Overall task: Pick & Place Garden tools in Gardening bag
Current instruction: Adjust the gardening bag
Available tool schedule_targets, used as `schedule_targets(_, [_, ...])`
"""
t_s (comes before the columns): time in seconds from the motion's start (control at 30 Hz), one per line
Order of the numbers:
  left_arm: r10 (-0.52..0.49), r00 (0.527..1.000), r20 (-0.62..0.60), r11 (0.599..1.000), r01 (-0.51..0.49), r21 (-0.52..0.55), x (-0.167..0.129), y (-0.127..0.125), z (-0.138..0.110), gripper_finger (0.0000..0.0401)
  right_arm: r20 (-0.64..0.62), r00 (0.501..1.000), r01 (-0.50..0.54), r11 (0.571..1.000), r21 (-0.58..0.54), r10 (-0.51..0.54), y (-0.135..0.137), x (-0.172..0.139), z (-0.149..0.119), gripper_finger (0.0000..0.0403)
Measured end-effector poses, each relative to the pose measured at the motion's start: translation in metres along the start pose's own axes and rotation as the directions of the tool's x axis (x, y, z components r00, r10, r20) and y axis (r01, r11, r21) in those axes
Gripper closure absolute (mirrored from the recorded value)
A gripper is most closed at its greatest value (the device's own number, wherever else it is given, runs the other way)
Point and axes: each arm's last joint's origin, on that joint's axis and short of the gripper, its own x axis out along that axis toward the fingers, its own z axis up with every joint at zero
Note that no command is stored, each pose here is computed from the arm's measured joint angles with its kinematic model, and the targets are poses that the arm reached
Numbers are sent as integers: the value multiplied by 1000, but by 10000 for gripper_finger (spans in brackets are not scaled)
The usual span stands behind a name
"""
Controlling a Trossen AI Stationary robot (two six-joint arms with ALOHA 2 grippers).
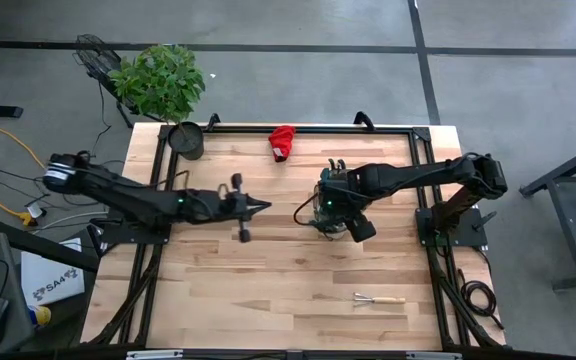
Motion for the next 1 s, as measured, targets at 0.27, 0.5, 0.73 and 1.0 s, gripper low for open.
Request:
schedule_targets(0.27, [3, 1000, -31, 997, -1, 82, 32, -12, 11, 398, 48, 999, 14, 1000, 11, -15, 2, -15, -5, 185])
schedule_targets(0.5, [44, 997, -61, 996, -39, 75, 37, -13, 6, 398, 162, 981, 81, 984, 160, -107, 1, -36, -8, 185])
schedule_targets(0.73, [41, 996, -84, 996, -34, 79, 39, -15, 3, 398, 242, 875, 210, 779, 591, -420, -19, -61, -12, 185])
schedule_targets(1.0, [49, 994, -101, 997, -42, 64, 39, -15, 1, 398, 337, 882, -70, 615, 785, -329, -52, -64, -24, 185])
